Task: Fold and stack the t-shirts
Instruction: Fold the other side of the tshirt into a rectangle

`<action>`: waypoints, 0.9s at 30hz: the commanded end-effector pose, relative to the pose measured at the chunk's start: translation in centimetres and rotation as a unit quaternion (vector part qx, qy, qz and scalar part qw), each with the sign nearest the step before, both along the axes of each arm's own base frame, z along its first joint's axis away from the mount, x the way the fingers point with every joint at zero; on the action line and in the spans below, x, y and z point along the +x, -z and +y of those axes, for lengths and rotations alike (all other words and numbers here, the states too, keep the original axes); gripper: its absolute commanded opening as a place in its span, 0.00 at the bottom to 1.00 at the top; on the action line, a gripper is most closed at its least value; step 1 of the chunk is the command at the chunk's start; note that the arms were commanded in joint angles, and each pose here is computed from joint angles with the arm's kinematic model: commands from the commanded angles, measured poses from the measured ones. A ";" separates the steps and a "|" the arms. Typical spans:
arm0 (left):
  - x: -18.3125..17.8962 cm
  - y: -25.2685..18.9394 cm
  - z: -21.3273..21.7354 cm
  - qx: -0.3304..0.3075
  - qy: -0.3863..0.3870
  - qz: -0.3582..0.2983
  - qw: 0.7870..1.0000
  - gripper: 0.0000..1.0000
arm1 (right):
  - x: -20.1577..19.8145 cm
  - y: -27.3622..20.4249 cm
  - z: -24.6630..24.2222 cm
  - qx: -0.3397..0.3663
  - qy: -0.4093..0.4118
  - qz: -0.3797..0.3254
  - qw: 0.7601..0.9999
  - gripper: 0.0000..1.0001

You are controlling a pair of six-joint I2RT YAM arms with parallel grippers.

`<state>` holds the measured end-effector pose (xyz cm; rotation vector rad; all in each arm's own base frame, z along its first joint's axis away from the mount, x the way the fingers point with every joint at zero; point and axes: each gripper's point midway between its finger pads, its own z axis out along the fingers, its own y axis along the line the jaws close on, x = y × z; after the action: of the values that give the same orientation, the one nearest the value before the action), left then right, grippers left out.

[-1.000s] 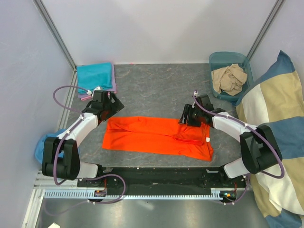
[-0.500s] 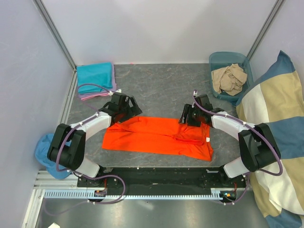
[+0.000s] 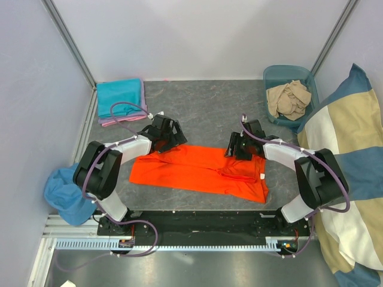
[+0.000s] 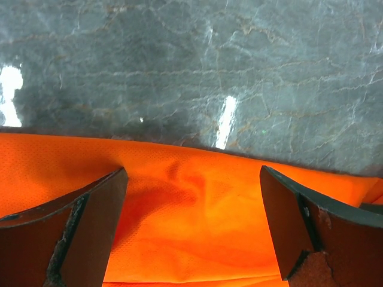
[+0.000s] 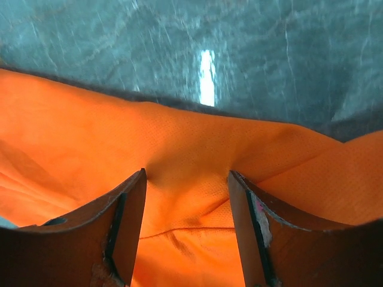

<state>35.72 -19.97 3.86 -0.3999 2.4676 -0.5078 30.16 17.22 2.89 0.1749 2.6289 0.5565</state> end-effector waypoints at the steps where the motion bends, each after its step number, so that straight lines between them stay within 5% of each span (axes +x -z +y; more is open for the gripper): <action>1: 1.2 -0.1 -0.4 0.002 -0.009 -0.010 1.000 1.00 | 1.1 1.8 -0.3 -0.024 0.012 0.009 1.000 0.65; 17: 6.2 -0.4 0.0 0.056 -0.026 -0.023 0.998 1.00 | 8.5 3.5 -2.6 -0.163 0.044 0.013 0.986 0.69; 27: 9.6 -0.3 3.1 0.071 -0.060 -0.022 0.995 1.00 | 12.6 2.8 -6.3 -0.188 0.097 -0.002 0.977 0.71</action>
<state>43.85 -18.78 3.80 -0.4733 2.4255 -0.3545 43.45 15.12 2.65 0.2612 2.5409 0.1751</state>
